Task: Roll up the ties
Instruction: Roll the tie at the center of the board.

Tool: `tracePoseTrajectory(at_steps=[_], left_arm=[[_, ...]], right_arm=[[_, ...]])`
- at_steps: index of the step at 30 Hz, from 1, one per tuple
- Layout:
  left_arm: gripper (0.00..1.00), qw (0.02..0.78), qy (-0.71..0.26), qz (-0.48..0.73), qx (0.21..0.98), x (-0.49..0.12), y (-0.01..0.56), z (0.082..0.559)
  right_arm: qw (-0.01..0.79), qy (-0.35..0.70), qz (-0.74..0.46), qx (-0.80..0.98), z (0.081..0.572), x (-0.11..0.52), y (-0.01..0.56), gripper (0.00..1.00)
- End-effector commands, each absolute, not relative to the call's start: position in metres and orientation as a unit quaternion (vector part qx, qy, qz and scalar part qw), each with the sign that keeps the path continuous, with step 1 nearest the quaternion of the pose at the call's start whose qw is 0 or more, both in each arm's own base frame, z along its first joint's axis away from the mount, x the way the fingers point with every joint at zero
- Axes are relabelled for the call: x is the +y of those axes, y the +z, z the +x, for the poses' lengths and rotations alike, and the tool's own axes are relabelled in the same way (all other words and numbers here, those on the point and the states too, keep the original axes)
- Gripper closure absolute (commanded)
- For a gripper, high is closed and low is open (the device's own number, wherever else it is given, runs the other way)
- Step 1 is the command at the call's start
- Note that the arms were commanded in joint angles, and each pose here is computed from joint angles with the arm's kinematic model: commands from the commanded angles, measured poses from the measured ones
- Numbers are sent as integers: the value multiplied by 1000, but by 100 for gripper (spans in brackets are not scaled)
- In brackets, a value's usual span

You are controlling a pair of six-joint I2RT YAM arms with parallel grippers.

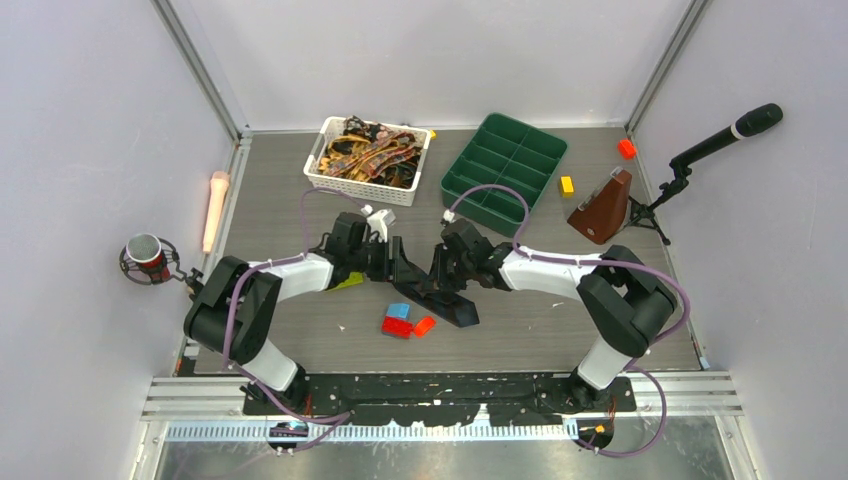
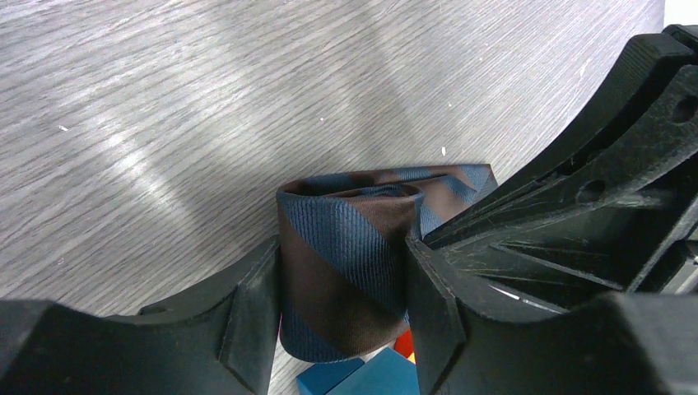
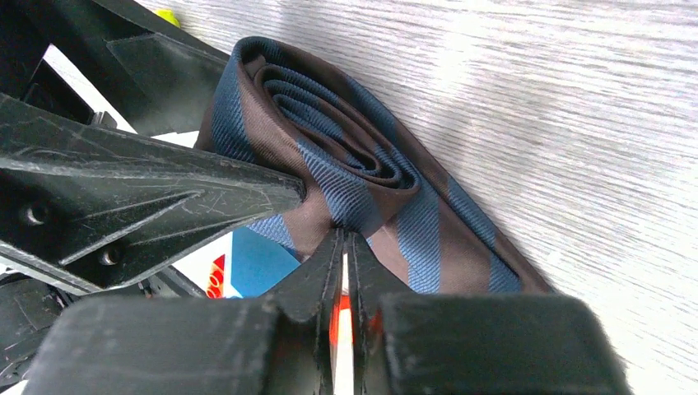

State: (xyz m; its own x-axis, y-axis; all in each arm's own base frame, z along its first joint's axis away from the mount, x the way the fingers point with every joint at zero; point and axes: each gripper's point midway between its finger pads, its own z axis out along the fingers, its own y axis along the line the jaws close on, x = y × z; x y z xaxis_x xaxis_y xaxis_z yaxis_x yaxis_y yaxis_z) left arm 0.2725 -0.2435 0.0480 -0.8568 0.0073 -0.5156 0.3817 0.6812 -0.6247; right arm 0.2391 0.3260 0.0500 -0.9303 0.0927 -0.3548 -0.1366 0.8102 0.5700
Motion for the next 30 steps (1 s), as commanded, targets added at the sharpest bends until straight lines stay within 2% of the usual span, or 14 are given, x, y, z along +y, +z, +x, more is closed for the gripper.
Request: tracePoseTrajectory(at_steps=[1,6,10,17,30], left_arm=[[47,252,-379,121,882,-245,56,280],[48,265,-341,131,892,-240,58,280],[49,272,-297,150,903,-239,59,279],[50,300,-223,186,909,-240,69,280],[52,357,-95,208,906,-222,84,301]], right_arm=[[232,311,-23,921,249,323,72,85],[278,312,-21,908,254,313,96,75],[311,299,-11,902,259,300,110,71],[360,242,22,901,270,269,124,68],[390,218,45,894,272,249,139,67]])
